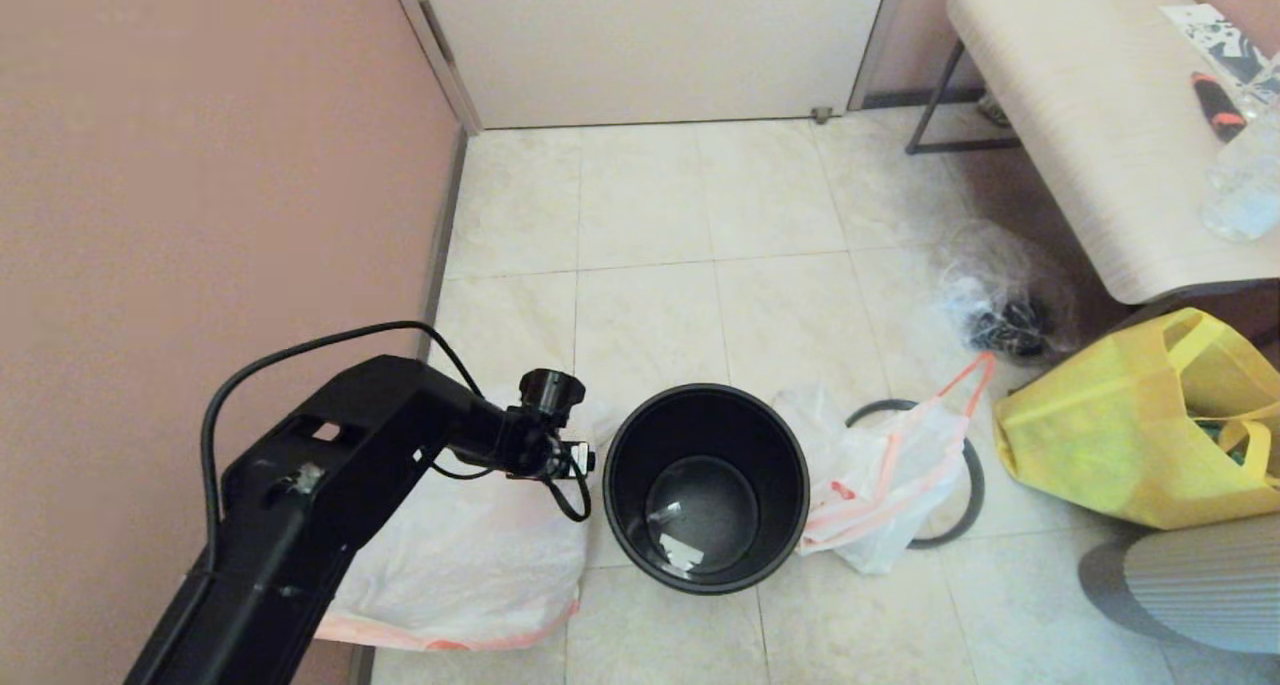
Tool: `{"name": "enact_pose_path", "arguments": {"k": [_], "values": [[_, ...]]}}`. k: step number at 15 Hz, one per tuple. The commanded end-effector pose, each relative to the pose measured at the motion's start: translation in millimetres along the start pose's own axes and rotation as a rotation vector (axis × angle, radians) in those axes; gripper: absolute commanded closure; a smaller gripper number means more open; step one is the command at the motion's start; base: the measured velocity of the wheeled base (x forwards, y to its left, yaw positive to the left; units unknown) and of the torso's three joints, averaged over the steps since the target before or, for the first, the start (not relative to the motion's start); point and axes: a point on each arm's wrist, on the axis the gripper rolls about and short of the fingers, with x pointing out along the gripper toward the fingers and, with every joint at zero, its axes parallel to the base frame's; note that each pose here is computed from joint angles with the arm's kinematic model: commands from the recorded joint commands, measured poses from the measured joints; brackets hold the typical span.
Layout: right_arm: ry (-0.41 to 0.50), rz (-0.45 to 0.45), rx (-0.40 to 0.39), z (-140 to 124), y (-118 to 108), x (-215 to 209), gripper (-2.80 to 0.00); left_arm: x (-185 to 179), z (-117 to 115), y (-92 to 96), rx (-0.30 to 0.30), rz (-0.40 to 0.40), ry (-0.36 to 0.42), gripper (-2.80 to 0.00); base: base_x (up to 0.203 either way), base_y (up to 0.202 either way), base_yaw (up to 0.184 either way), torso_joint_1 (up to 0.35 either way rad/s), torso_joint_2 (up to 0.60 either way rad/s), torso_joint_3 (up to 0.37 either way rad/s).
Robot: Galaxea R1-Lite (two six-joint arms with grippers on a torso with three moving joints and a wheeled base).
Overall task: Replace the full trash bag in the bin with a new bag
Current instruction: Pick up a new trash bag
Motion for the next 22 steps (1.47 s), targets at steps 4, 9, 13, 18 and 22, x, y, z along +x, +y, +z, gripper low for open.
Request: {"name": "enact_pose_path", "arguments": {"k": [4, 9, 13, 18, 22], "values": [[0.001, 0.000, 0.000, 0, 0, 0, 0.00, 11, -2, -18.5, 0.062, 0.045, -0.036, -2.80, 0.000, 0.000, 0.000, 0.000, 0.00, 0.000], [0.001, 0.000, 0.000, 0, 0, 0, 0.00, 27, -12, -25.3, 0.142, 0.133, -0.035, -2.80, 0.000, 0.000, 0.000, 0.000, 0.00, 0.000], [0.001, 0.001, 0.000, 0, 0, 0, 0.00, 39, -19, -25.2, 0.169, 0.185, -0.033, -2.80, 0.000, 0.000, 0.000, 0.000, 0.00, 0.000], [0.001, 0.000, 0.000, 0, 0, 0, 0.00, 49, -20, -18.7, 0.150, 0.229, -0.038, -2.80, 0.000, 0.000, 0.000, 0.000, 0.00, 0.000], [0.001, -0.001, 0.000, 0, 0, 0, 0.00, 49, -17, -12.2, 0.141, 0.253, -0.041, -2.80, 0.000, 0.000, 0.000, 0.000, 0.00, 0.000]]}}
